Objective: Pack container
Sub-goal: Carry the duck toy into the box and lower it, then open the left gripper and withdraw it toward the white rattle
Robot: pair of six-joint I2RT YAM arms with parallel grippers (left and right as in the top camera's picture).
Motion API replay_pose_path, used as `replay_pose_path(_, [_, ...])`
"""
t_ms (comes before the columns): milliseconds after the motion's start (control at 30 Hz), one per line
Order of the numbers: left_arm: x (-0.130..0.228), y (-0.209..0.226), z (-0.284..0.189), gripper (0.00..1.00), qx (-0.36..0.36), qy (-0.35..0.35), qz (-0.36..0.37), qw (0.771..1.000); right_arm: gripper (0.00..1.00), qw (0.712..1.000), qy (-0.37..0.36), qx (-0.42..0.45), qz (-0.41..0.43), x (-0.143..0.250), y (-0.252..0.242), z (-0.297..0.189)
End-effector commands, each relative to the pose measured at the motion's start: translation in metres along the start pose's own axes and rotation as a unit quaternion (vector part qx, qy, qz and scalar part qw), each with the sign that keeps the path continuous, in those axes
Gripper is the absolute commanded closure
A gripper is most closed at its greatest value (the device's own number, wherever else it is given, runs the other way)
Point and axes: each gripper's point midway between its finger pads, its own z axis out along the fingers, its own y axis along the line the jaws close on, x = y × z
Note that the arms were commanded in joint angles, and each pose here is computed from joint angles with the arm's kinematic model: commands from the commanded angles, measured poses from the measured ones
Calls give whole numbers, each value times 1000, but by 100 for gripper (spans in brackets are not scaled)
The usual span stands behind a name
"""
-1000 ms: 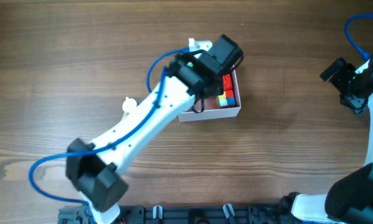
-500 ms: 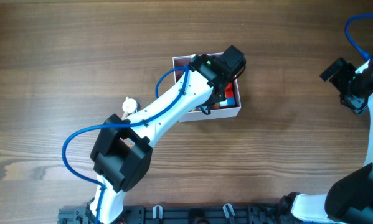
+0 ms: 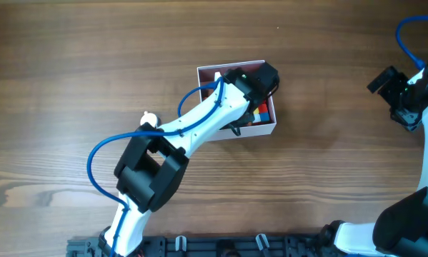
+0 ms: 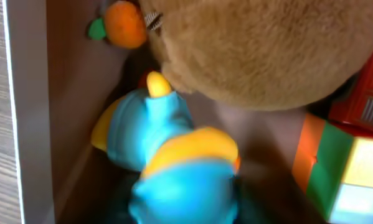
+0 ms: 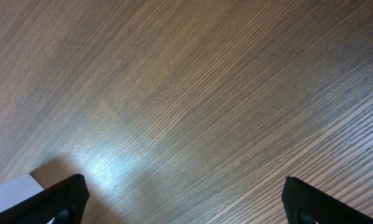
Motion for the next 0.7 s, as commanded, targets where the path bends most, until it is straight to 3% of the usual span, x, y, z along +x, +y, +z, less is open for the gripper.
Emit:
replay_pose_path(0, [-5,5,7,0,-14,-11,-6,1000,0,1000,7,-5,4,2,1,4])
replay_pose_path(333, [-14,2,-18,0,9,-24,21,999,0,1000,7,-5,4,2,1,4])
replay_pose_path(667, [-42,-1,-140,0,148,-103,53,982,0,1000,7,-5,4,2,1,4])
